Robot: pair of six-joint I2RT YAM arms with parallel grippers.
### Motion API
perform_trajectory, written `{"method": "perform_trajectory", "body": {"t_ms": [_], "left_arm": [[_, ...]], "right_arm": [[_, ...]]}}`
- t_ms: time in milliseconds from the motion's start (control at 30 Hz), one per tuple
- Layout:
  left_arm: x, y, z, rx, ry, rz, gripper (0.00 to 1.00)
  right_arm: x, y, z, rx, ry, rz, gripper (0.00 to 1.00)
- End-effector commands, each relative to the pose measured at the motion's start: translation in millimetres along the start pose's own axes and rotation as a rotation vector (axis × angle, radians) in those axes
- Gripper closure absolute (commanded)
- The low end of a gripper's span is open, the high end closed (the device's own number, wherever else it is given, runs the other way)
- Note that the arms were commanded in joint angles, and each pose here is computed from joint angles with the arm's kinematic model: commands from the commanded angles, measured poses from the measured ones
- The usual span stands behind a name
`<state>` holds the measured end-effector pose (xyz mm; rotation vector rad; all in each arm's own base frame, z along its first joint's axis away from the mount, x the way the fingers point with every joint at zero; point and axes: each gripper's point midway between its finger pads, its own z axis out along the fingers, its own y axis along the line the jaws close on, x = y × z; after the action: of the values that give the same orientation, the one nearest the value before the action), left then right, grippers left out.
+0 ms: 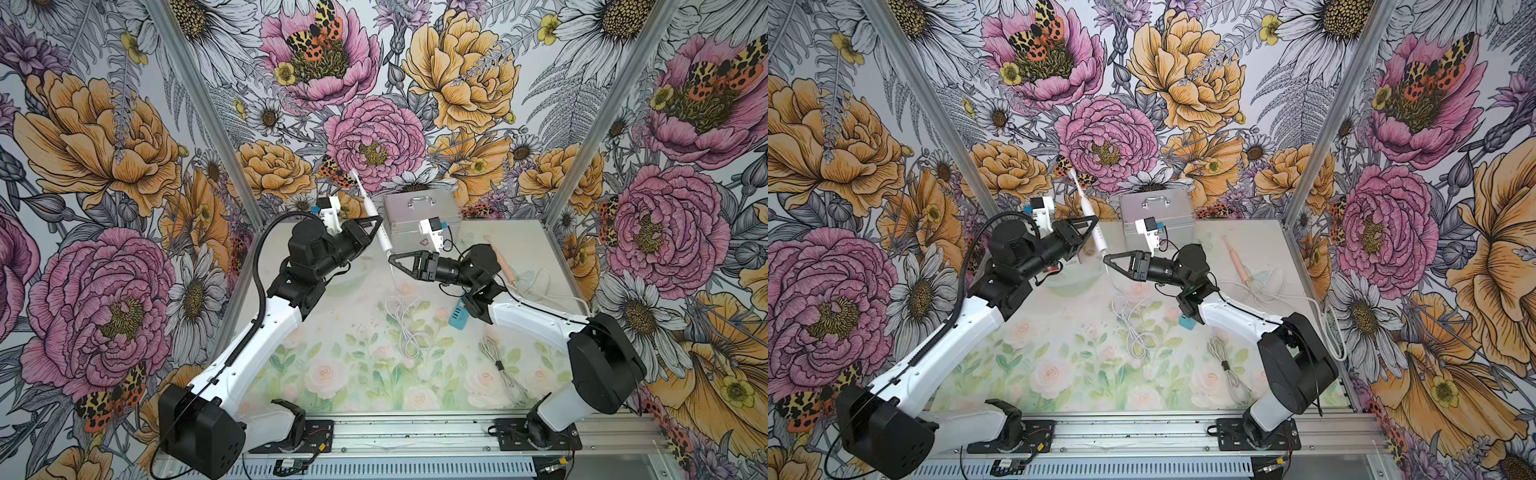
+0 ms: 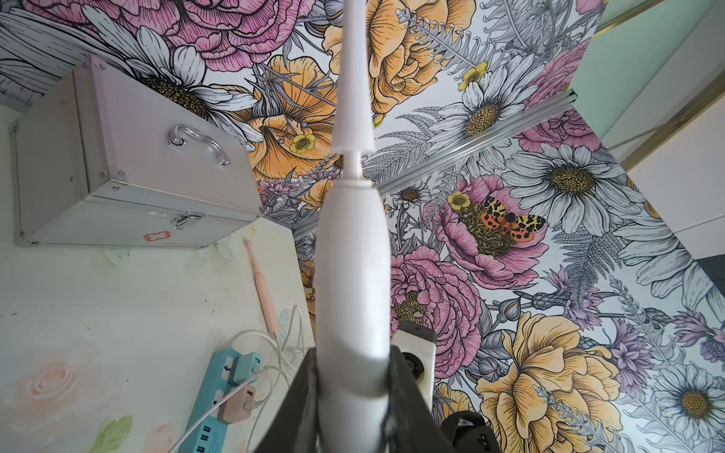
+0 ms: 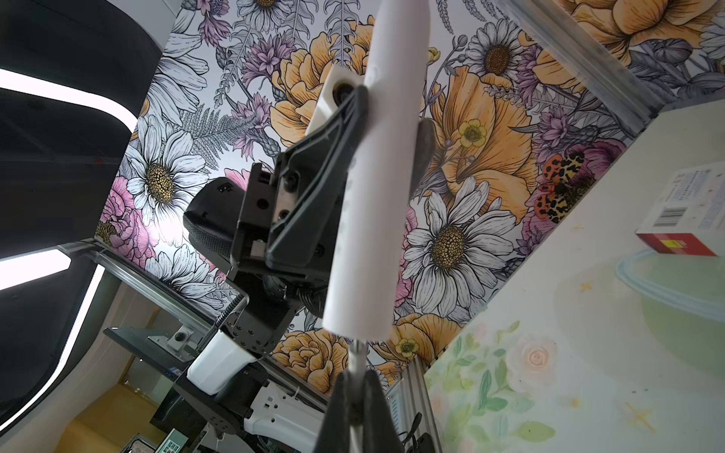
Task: Charge the electric toothbrush
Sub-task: Insert the charging cable into the electric toothbrush.
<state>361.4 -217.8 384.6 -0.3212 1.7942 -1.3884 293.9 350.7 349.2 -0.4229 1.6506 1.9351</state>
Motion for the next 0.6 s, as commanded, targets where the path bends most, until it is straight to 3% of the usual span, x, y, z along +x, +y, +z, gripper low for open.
{"method": "perform_trajectory", "body": {"t_ms": [0,300,567], "left_arm": [[-0.8,-14.4,-3.3,0.044,0.012,0.02,1.0],[1.4,-20.7,-7.4,0.079,0.023,-0.004,1.0],[20.8,-31.6,-5.9,0.128,0.134,0.025,1.0]], "right_arm": [[-16.6,23.7,1.5,-0.062,-0.044,-0.064,1.0],[-25.3,22.6,-3.9,-0.065,-0.091,-0.056,1.0],[-32.0,50.9,-0.3,-0.144,-0.084,-0.117,1.0]]}}
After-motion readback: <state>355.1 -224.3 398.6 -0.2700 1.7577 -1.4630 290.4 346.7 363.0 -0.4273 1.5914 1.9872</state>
